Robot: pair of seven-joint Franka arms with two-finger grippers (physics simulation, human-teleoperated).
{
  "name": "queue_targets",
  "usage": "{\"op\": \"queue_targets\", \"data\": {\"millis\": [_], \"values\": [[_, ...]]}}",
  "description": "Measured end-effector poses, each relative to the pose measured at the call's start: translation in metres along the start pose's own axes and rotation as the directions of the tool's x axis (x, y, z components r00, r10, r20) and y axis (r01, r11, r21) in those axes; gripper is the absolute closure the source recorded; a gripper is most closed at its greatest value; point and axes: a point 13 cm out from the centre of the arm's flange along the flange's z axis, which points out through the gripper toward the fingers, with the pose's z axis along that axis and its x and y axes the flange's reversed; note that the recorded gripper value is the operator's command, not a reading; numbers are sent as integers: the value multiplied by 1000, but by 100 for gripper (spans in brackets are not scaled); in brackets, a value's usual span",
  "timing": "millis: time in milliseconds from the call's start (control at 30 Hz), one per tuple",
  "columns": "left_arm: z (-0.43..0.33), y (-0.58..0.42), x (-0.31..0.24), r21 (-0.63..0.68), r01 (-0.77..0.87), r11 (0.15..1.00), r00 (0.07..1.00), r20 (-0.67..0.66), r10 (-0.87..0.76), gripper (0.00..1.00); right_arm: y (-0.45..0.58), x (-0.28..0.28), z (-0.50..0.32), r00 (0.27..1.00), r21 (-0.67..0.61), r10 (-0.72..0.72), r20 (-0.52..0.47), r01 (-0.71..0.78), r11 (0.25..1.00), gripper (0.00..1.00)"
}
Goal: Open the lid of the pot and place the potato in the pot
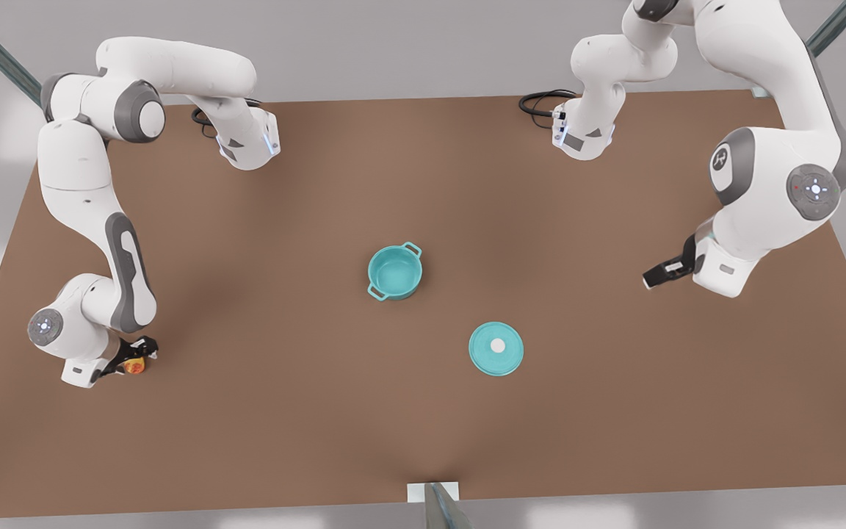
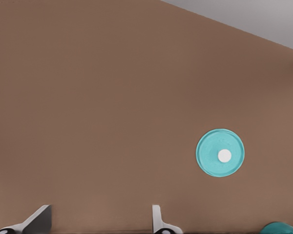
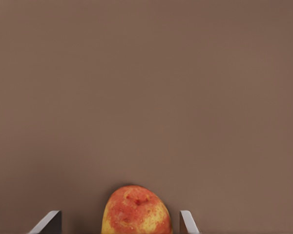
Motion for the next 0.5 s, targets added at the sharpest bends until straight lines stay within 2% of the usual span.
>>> {"op": "queue_targets", "data": {"millis": [300, 500], "values": [[8, 1, 8, -12, -136, 991, 990, -41, 136, 0, -4, 12, 8, 1000, -11, 8, -9, -8, 1000, 11], [9, 0, 10, -12, -194, 981, 980, -49, 193, 0, 2, 14, 8, 1000, -31, -3, -19, 3, 1000, 26]]}}
